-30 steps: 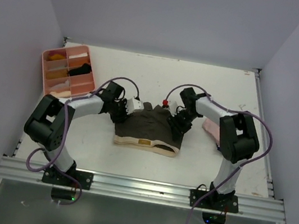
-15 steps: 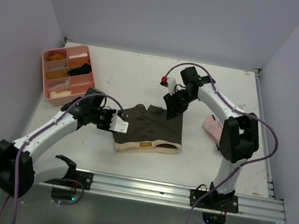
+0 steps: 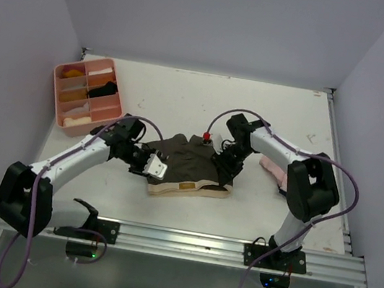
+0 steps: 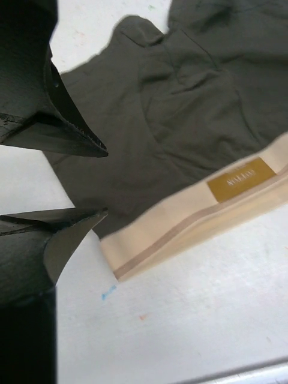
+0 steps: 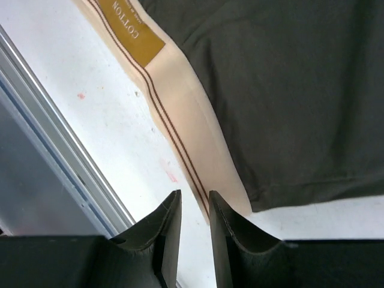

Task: Roll the underwear
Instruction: Flatten the underwear

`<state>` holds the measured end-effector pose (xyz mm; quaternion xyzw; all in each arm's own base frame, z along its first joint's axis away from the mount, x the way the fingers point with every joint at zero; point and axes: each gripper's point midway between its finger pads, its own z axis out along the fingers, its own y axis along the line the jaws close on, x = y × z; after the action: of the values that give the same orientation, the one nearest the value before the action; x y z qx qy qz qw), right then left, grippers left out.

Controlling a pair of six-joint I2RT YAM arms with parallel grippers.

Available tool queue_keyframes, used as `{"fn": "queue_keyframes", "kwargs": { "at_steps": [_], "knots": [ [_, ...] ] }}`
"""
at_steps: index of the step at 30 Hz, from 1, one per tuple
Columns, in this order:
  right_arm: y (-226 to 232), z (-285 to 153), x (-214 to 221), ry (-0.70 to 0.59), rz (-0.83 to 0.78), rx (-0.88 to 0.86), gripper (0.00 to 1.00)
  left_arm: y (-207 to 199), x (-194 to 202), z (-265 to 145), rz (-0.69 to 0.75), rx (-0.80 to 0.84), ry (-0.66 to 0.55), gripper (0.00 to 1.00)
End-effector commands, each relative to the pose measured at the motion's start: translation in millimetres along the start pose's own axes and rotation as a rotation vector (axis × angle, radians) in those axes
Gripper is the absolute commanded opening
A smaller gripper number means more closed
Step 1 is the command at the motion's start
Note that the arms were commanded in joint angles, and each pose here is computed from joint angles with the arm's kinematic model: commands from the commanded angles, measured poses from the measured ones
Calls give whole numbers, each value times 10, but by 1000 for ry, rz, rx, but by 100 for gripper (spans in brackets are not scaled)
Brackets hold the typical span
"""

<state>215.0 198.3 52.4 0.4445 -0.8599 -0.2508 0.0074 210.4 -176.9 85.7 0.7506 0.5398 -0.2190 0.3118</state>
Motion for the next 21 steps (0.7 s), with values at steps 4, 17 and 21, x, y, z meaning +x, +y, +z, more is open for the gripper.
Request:
{"fn": "queue_keyframes", "kwargs": {
  "at_steps": [4,17,21],
  "knots": [
    [51,-215,22,-18,-124,42,27,-484,-172,193,-104,153,-48,39],
    [-53,157,313,102,-145,32,14,-718,297,466,-202,166,142,36],
    [-117,255,492,199,-163,51,9,-827,436,471,-204,193,194,31]
  ]
}}
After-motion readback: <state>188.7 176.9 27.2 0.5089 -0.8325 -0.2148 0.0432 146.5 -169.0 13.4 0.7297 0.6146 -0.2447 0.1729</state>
